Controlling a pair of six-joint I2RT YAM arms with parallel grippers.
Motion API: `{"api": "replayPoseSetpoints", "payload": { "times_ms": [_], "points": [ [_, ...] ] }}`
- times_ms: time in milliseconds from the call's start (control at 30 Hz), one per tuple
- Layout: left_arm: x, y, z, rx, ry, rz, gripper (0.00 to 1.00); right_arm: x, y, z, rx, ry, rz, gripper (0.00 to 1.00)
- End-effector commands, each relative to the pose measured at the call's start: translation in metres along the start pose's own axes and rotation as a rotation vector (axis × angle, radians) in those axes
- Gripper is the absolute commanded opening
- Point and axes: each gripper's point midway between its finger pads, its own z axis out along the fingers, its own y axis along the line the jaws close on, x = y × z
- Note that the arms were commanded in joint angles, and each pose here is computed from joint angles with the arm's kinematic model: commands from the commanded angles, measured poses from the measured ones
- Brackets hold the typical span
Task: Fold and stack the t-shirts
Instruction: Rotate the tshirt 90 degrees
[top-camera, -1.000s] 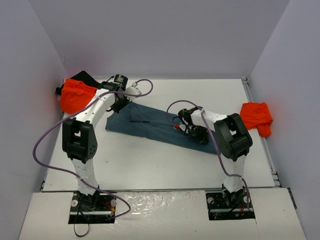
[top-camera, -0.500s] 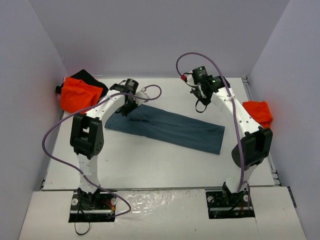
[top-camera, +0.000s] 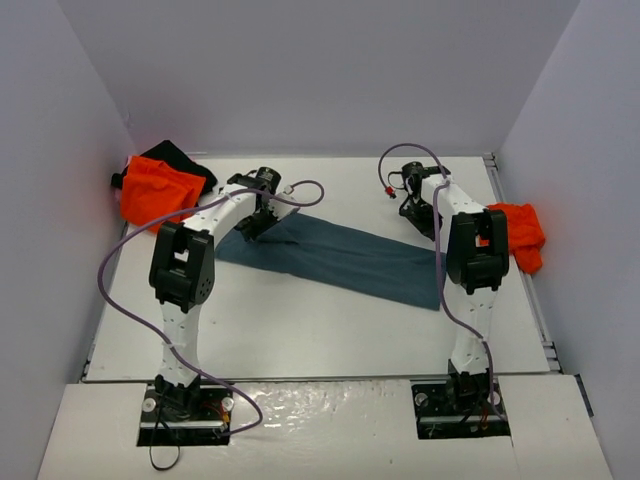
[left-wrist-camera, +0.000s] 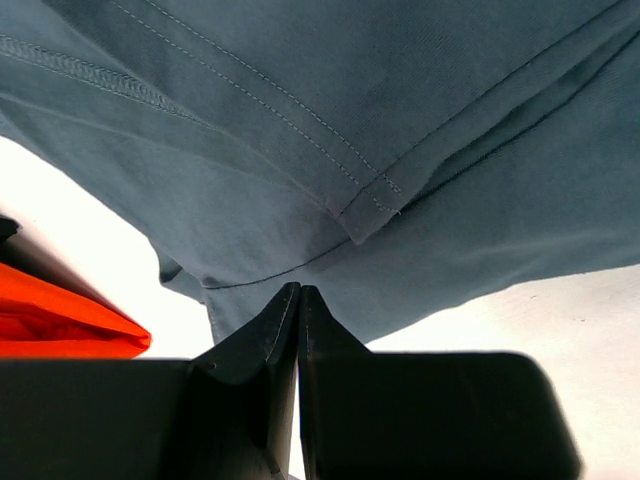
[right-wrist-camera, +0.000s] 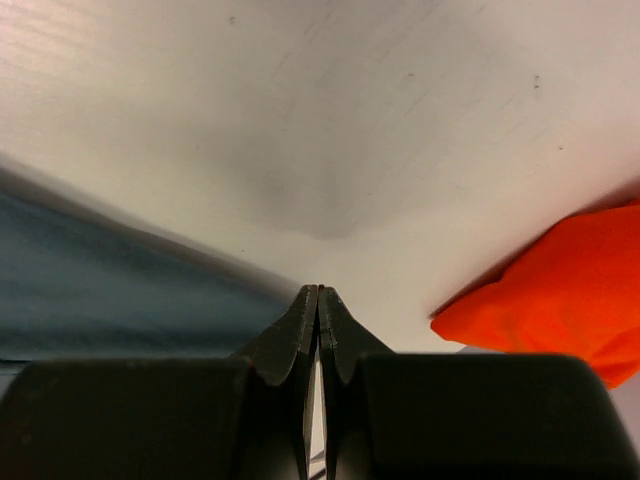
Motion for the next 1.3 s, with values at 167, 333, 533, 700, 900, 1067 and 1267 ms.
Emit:
{"api": "replayPoseSetpoints", "payload": {
  "times_ms": [167, 333, 533, 700, 900, 1067, 1267],
  "points": [
    [-0.003, 0.013, 0.005, -0.025, 0.023, -0.011, 0.00, -0.011, 0.008, -0.038, -0.029, -0.127, 0.004, 0.00],
    [-0.013, 0.018, 0.016, -0.034, 0.019, -0.024, 0.00, -0.009, 0.000, -0.065, 0.005, -0.203, 0.030, 0.00],
    [-0.029, 0.022, 0.012, -0.058, -0.025, -0.017, 0.00, 0.006, 0.020, -0.078, -0.062, -0.245, 0.000, 0.00],
    [-0.038, 0.024, 0.002, -0.061, -0.059, -0.018, 0.00, 0.029, 0.072, -0.070, -0.213, -0.231, -0.105, 0.00],
    [-0.043, 0.026, -0.003, -0.067, -0.081, -0.017, 0.00, 0.046, 0.143, -0.095, -0.313, -0.308, -0.356, 0.00],
    [-0.049, 0.022, 0.001, -0.052, -0.088, -0.019, 0.00, 0.053, 0.172, -0.080, -0.360, -0.251, -0.407, 0.00],
    [-0.057, 0.021, 0.001, -0.053, -0.090, 0.001, 0.00, 0.060, 0.178, -0.043, -0.311, -0.136, -0.403, 0.00]
  ]
}}
